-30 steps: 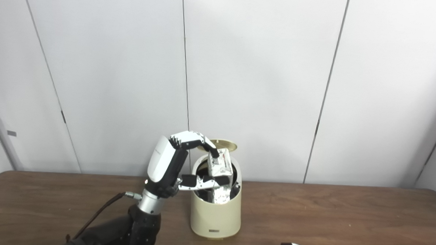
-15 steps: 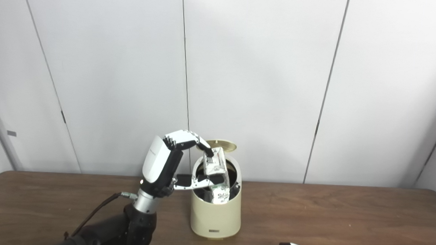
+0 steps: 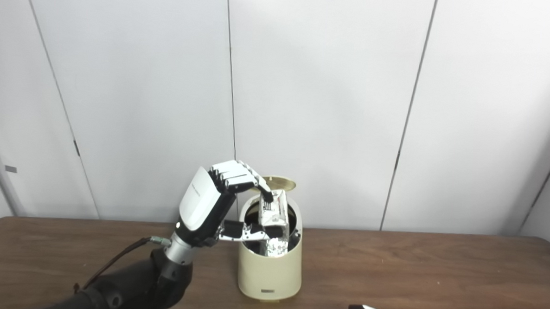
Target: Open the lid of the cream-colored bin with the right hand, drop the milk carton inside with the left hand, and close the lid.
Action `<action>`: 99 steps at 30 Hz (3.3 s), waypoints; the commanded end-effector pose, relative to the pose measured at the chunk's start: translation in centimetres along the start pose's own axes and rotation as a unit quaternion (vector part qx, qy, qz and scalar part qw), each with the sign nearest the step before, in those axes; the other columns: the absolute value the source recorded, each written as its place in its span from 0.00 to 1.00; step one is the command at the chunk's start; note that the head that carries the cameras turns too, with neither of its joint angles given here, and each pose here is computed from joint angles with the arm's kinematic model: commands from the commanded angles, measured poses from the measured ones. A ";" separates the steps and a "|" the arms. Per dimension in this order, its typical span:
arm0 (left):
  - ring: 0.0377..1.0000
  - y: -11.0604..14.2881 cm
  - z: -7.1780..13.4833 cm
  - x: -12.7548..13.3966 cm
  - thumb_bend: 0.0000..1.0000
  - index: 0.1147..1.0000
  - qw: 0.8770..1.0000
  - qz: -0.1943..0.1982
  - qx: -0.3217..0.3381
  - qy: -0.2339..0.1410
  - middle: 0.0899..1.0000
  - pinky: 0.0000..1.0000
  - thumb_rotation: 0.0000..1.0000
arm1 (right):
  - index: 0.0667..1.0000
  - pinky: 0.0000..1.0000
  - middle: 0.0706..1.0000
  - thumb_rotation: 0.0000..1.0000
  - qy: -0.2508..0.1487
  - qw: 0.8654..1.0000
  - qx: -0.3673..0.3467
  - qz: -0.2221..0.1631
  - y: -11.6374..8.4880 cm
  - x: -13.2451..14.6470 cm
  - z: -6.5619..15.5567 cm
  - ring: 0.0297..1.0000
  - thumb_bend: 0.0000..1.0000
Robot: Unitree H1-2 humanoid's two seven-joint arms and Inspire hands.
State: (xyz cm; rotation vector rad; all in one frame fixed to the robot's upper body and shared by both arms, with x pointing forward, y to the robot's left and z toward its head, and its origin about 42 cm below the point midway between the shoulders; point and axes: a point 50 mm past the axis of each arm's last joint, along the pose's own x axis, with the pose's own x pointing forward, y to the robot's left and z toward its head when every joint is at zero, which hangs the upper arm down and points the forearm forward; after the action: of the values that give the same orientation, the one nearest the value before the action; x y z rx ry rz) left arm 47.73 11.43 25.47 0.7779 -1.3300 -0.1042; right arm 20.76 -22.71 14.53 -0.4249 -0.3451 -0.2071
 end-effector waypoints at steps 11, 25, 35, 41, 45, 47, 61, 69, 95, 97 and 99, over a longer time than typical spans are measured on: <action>0.48 3.0 -2.1 4.2 0.50 0.37 0.993 0.012 0.082 -0.081 0.42 0.47 0.00 | 0.66 0.51 0.68 0.19 0.047 0.999 0.011 -0.016 -0.7 -5.7 0.7 0.64 0.26; 0.48 4.0 -3.4 4.6 0.50 0.37 0.987 0.004 0.127 -0.095 0.42 0.48 0.00 | 0.66 0.52 0.68 0.16 0.045 0.999 0.012 -0.016 -0.6 -5.6 0.5 0.65 0.27; 0.49 4.5 -3.8 4.9 0.50 0.36 0.985 0.003 0.143 -0.101 0.42 0.48 0.00 | 0.67 0.53 0.68 0.20 0.050 0.999 0.009 -0.017 -0.6 -5.6 0.5 0.65 0.26; 0.49 4.7 -3.9 5.0 0.50 0.36 0.982 0.002 0.153 -0.107 0.42 0.46 0.00 | 0.67 0.53 0.69 0.18 0.049 0.999 0.012 -0.017 -0.6 -5.5 0.4 0.66 0.26; 0.49 4.8 -3.9 5.1 0.50 0.36 0.981 0.003 0.159 -0.113 0.41 0.46 0.00 | 0.67 0.52 0.68 0.17 0.049 0.999 0.010 -0.019 -0.6 -5.5 0.4 0.64 0.26; 0.49 4.7 -3.9 5.0 0.50 0.36 0.981 0.003 0.160 -0.113 0.41 0.46 0.00 | 0.66 0.51 0.68 0.17 0.048 0.999 0.008 -0.019 -0.6 -5.5 0.3 0.64 0.26; 0.48 5.5 -4.4 4.7 0.50 0.37 0.977 0.005 0.178 -0.115 0.41 0.45 0.00 | 0.67 0.49 0.68 0.20 0.049 0.999 0.008 -0.018 -0.7 -5.5 0.3 0.63 0.27; 0.48 5.4 -4.6 4.0 0.50 0.36 0.979 -0.003 0.175 -0.105 0.41 0.46 0.00 | 0.67 0.50 0.68 0.20 0.052 0.999 0.006 -0.017 -0.7 -5.5 0.4 0.64 0.26; 0.67 5.7 -4.6 2.8 1.00 0.74 0.992 -0.044 0.115 -0.031 0.70 0.59 0.58 | 0.67 0.53 0.68 0.18 0.049 0.999 -0.001 -0.009 -0.7 -5.4 0.5 0.65 0.27; 0.67 5.7 -4.6 2.8 1.00 0.74 0.992 -0.043 0.116 -0.031 0.70 0.59 0.58 | 0.67 0.52 0.68 0.17 0.049 0.999 -0.003 -0.009 -0.7 -5.4 0.5 0.65 0.27; 0.66 5.7 -4.6 2.8 1.00 0.74 0.992 -0.042 0.117 -0.032 0.69 0.60 0.58 | 0.67 0.52 0.68 0.17 0.049 0.999 -0.005 -0.009 -0.7 -5.4 0.5 0.65 0.27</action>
State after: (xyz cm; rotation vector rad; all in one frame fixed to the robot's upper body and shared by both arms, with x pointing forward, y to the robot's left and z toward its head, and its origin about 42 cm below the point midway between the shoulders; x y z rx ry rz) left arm 49.46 15.47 26.38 1.0537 -1.3156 -0.1365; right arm 20.63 -22.77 14.45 -0.4286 -0.3405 -0.2180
